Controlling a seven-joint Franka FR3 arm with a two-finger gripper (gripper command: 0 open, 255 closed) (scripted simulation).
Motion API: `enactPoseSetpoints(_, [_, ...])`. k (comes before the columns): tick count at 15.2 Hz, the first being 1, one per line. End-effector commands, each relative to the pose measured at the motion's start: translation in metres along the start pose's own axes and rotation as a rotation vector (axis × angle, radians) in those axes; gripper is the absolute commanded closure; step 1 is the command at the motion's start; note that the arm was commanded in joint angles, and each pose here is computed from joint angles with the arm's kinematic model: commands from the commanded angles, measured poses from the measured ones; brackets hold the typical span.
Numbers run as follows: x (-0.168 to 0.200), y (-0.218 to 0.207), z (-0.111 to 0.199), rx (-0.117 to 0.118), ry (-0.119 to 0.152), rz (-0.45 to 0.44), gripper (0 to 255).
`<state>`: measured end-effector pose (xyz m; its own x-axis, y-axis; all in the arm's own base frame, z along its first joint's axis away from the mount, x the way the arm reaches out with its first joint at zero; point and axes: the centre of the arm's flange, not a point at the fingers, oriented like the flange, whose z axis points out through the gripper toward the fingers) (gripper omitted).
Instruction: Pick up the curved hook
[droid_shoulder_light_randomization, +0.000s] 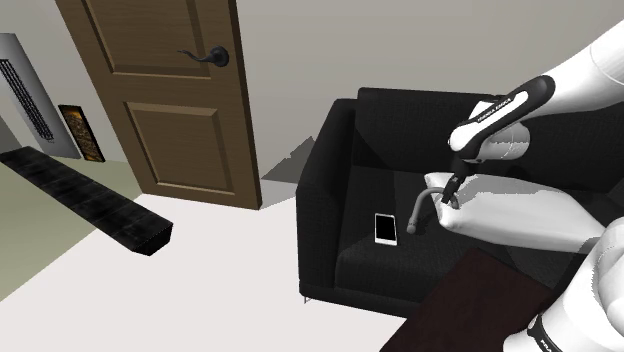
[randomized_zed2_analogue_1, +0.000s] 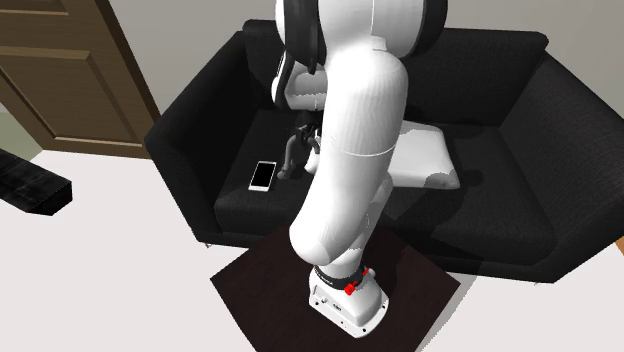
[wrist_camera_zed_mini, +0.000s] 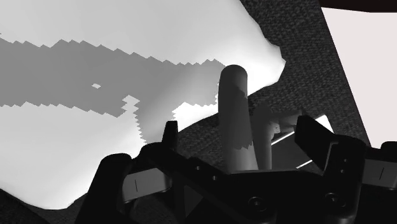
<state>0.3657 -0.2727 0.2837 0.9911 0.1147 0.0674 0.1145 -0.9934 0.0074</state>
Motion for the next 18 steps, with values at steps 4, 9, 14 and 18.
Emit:
enactPoseSetpoints(4, [0.0, 0.0, 0.004, -0.001, 0.0, 0.001, 255])
enactPoseSetpoints(9, [0.0, 0.0, 0.005, -0.001, 0.0, 0.001, 255])
enactPoseSetpoints(14, [0.0, 0.0, -0.012, -0.001, 0.0, 0.0, 255])
enactPoseSetpoints(18, [0.002, 0.0, -0.033, -0.001, 0.0, 0.0, 255])
